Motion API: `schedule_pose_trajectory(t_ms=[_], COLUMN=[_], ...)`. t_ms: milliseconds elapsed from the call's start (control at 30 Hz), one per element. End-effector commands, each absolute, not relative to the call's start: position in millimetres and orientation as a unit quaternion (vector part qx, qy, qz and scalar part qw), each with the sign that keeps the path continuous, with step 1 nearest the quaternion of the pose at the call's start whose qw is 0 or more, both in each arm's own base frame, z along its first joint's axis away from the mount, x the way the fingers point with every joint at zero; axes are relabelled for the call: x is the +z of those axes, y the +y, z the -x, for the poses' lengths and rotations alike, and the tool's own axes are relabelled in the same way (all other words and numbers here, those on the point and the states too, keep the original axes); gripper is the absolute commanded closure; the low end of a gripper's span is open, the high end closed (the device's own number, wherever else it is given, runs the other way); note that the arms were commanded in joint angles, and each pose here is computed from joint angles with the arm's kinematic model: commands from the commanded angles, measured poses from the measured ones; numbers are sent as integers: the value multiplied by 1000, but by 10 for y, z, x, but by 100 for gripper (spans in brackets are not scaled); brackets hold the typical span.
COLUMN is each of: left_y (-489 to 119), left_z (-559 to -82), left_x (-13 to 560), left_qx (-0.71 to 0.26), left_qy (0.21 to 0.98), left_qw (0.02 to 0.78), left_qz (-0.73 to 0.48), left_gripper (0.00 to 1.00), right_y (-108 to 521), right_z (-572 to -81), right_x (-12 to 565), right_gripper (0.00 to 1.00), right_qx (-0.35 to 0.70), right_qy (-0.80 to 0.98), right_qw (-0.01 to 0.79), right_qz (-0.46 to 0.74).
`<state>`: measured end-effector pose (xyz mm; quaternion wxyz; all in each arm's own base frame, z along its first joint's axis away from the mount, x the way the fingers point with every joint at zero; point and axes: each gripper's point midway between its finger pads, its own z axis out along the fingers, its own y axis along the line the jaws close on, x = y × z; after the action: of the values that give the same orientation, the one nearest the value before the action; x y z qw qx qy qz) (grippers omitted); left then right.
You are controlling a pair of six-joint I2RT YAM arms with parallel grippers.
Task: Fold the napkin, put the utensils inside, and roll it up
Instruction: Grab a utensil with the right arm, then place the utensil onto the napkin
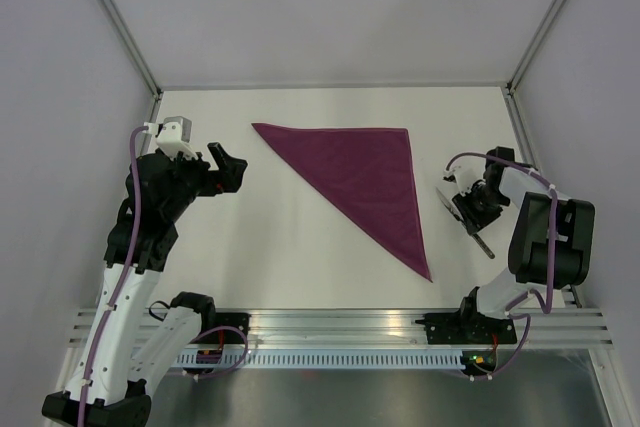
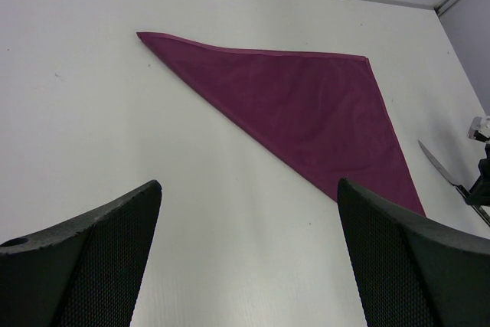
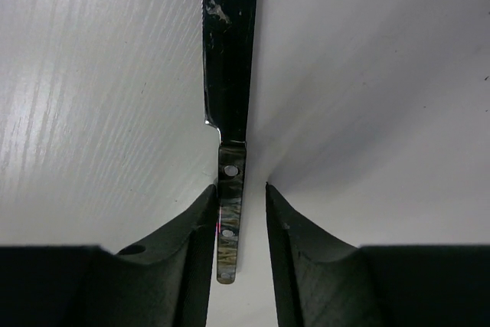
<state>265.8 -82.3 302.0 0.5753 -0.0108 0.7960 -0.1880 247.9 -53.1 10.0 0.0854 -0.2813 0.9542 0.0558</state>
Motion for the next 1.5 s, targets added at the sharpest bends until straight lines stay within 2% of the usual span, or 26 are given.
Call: schedule_pose_trajectory(t_ms=[0, 67, 267, 800, 1000, 1467], left_y=[-850, -850, -851, -845, -839, -773], left_z=[-2656, -2656, -2659, -2691, -2717, -2780], left_x=[3013, 3013, 3009, 2962, 2933, 2859], left_qx=[-189, -189, -189, -185, -182, -162], left_qy=[796, 796, 796, 801, 804, 810], left_qw=[576, 576, 575, 569, 566, 564], left_qz=[-5, -5, -5, -3, -1, 11], left_gripper=[0, 0, 0, 0, 0, 0], right_y=[-564, -584, -574, -173, 407, 1992], right_z=[-2447, -2458, -2501, -3171, -3472, -3818], right_x=[-77, -119, -110, 861, 1117, 958], right_gripper=[63, 68, 100, 100, 100, 100], right_qx=[36, 31, 35, 82, 89, 116], right_qy=[956, 956, 958, 947, 932, 924], right_qw=[70, 68, 71, 186, 223, 190], right_qz=[284, 283, 277, 249, 271, 311])
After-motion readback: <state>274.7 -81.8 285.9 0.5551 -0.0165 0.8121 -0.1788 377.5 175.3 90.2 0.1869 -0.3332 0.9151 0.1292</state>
